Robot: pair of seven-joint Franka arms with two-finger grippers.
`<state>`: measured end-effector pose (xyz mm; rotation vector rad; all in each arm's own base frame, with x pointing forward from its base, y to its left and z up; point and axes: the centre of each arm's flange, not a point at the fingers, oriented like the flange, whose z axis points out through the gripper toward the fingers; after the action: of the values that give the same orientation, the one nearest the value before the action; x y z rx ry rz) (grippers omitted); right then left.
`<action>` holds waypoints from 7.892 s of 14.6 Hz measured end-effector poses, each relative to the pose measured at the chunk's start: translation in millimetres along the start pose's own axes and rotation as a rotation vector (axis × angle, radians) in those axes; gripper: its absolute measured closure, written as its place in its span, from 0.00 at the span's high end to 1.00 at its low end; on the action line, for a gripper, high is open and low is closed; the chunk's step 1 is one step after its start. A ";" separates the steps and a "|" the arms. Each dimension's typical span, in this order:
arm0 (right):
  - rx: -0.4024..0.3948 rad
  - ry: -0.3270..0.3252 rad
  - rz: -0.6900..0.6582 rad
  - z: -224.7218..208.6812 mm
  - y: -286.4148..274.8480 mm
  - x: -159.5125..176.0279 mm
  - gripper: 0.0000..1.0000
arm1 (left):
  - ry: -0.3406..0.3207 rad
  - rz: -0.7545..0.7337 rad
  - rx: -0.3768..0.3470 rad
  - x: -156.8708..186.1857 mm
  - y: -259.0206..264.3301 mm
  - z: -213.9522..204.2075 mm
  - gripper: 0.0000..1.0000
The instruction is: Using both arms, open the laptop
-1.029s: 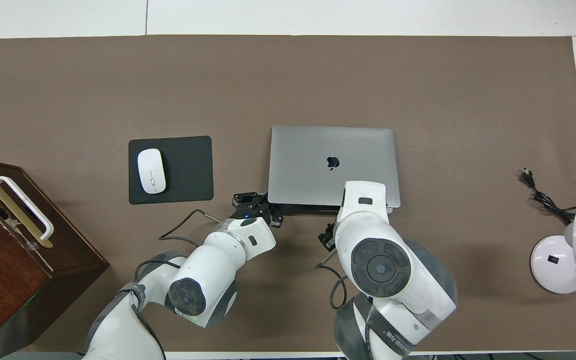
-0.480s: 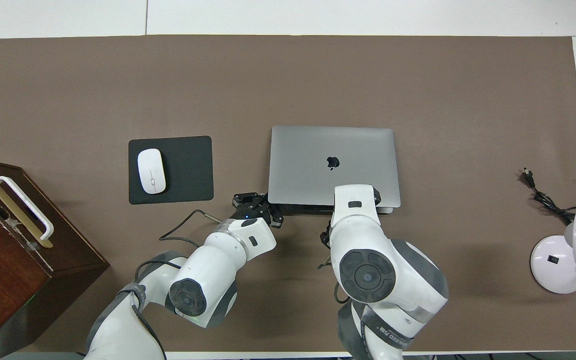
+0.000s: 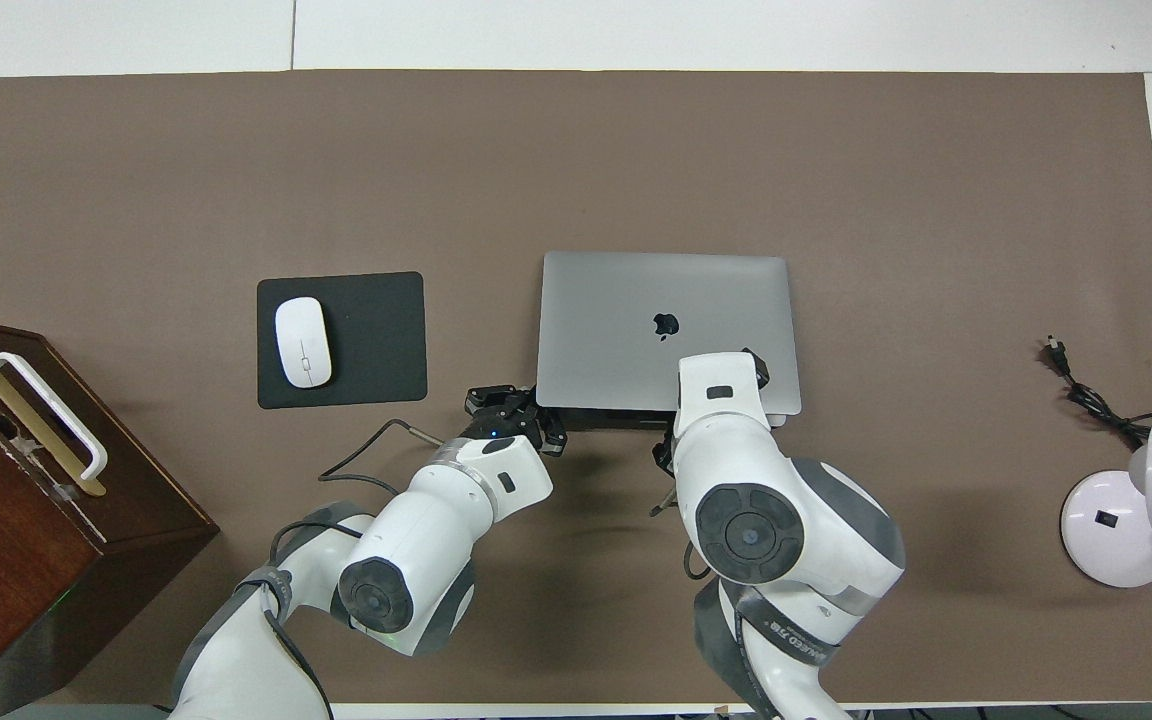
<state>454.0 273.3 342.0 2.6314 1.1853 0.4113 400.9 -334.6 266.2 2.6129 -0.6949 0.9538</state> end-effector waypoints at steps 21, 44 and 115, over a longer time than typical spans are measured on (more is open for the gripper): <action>-0.032 0.084 -0.001 -17.8 33.8 38.0 1.00 | 0.002 0.002 0.001 -0.5 0.4 0.3 0.01; -0.120 0.104 -0.010 -52.6 199.4 93.9 1.00 | 0.003 0.005 0.002 -0.9 1.3 0.4 0.01; 0.289 -0.386 0.867 -168.1 305.0 -89.4 1.00 | -0.505 -0.397 0.090 171.5 -269.2 -341.9 1.00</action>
<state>551.0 23.0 581.3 3.1535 -0.0604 -0.1630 475.3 -26.8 610.4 2.9367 -0.2105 0.2139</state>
